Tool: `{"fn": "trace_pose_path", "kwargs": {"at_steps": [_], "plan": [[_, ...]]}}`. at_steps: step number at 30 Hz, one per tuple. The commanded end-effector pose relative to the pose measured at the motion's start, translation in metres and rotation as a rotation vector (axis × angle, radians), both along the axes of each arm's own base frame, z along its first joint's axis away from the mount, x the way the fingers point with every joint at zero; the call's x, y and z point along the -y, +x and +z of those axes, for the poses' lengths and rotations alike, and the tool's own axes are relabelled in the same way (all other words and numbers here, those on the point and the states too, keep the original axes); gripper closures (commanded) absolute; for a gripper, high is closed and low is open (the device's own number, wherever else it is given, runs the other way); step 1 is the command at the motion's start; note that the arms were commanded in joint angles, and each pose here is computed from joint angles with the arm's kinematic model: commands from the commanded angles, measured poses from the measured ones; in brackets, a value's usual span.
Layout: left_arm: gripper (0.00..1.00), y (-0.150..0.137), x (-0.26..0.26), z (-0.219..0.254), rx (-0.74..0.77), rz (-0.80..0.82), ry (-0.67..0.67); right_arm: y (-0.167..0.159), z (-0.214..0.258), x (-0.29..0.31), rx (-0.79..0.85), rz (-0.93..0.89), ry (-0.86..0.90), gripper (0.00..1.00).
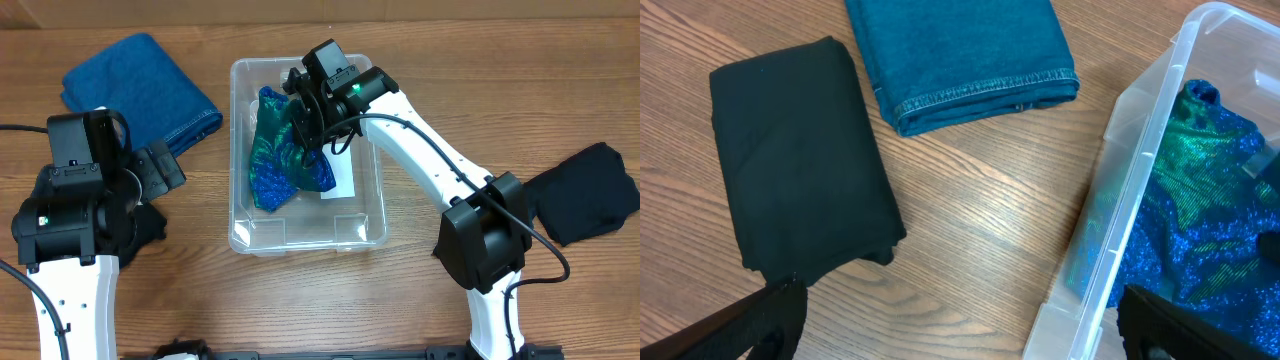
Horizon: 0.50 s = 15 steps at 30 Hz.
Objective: Pack container
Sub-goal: 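Carry the sparkly fabric into the bin's back half and release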
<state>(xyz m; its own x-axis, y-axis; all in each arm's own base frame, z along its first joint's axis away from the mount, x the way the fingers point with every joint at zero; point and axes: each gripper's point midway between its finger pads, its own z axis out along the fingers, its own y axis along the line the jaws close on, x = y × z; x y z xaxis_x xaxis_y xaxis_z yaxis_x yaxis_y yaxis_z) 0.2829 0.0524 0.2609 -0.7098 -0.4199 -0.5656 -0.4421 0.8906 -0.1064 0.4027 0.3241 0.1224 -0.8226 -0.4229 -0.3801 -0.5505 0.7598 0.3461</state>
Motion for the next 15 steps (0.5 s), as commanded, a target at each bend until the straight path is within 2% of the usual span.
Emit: {"fn": "trace_pose_path", "kwargs": {"at_steps": [1, 2, 4, 8, 12, 14, 15], "plan": [[0.0, 0.002, -0.001, 0.009, 0.028, 0.017, -0.012, 0.058, 0.002, 0.071, 0.18, -0.301, -0.243, 0.0], [0.0, 0.002, -0.001, 0.009, 0.027, 0.017, -0.012, 0.069, 0.004, 0.096, 0.204, -0.395, -0.31, 0.0], [0.0, 0.002, -0.001, 0.008, 0.023, 0.017, -0.013, 0.071, 0.017, 0.112, 0.198, -0.42, -0.322, 0.0], [0.0, 0.002, -0.001, 0.008, 0.023, 0.017, -0.012, 0.069, 0.088, 0.112, 0.32, -0.423, -0.247, 0.0], [0.0, 0.002, -0.001, 0.008, 0.023, 0.017, -0.012, 0.042, 0.205, 0.144, 0.497, -0.507, -0.105, 0.0], [0.0, 0.002, -0.001, 0.008, 0.023, 0.017, -0.012, 0.028, 0.229, 0.188, 0.497, -0.642, -0.1, 0.0], [0.0, 0.001, -0.001, 0.008, 0.023, 0.017, -0.012, 0.014, 0.235, 0.231, 0.45, -0.783, -0.111, 0.0]]}}
